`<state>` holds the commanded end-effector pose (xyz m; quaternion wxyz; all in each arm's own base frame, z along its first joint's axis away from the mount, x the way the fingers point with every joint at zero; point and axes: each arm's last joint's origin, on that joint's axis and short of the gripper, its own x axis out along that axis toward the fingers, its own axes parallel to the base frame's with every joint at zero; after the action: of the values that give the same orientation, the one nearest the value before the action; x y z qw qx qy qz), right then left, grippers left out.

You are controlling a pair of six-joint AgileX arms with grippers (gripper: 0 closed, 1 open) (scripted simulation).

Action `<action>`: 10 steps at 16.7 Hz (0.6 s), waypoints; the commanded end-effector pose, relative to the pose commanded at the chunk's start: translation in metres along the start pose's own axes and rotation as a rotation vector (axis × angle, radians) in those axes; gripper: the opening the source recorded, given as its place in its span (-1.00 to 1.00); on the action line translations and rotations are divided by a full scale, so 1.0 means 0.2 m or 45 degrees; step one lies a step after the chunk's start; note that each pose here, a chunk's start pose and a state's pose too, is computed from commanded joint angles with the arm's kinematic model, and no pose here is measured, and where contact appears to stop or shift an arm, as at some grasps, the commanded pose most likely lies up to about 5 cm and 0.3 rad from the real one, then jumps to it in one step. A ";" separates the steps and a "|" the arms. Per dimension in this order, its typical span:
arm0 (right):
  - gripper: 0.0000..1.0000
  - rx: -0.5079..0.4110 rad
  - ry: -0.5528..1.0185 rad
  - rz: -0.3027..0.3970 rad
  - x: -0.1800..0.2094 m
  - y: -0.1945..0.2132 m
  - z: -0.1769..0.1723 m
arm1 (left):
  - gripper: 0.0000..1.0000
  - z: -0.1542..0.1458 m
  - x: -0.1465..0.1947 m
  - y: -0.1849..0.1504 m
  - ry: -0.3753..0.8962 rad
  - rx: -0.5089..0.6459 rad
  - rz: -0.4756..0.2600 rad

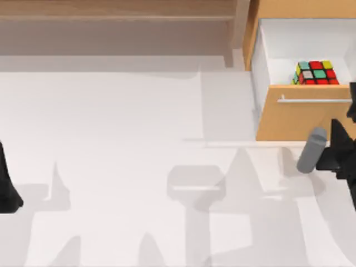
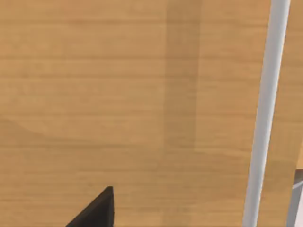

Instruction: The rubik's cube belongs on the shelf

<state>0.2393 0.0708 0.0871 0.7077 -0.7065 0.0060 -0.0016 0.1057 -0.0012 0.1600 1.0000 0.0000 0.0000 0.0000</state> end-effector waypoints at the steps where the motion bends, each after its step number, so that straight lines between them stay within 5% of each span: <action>1: 1.00 0.000 0.000 0.000 -0.02 0.00 0.00 | 1.00 0.00 0.00 0.00 0.000 0.000 0.000; 10: 1.00 0.008 -0.063 0.069 -0.07 0.04 0.04 | 1.00 0.00 0.00 0.00 0.000 0.000 0.000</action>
<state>0.2262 0.0787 0.0783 0.7096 -0.7037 0.0078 0.0350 0.1057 -0.0012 0.1600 1.0000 0.0000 0.0000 0.0000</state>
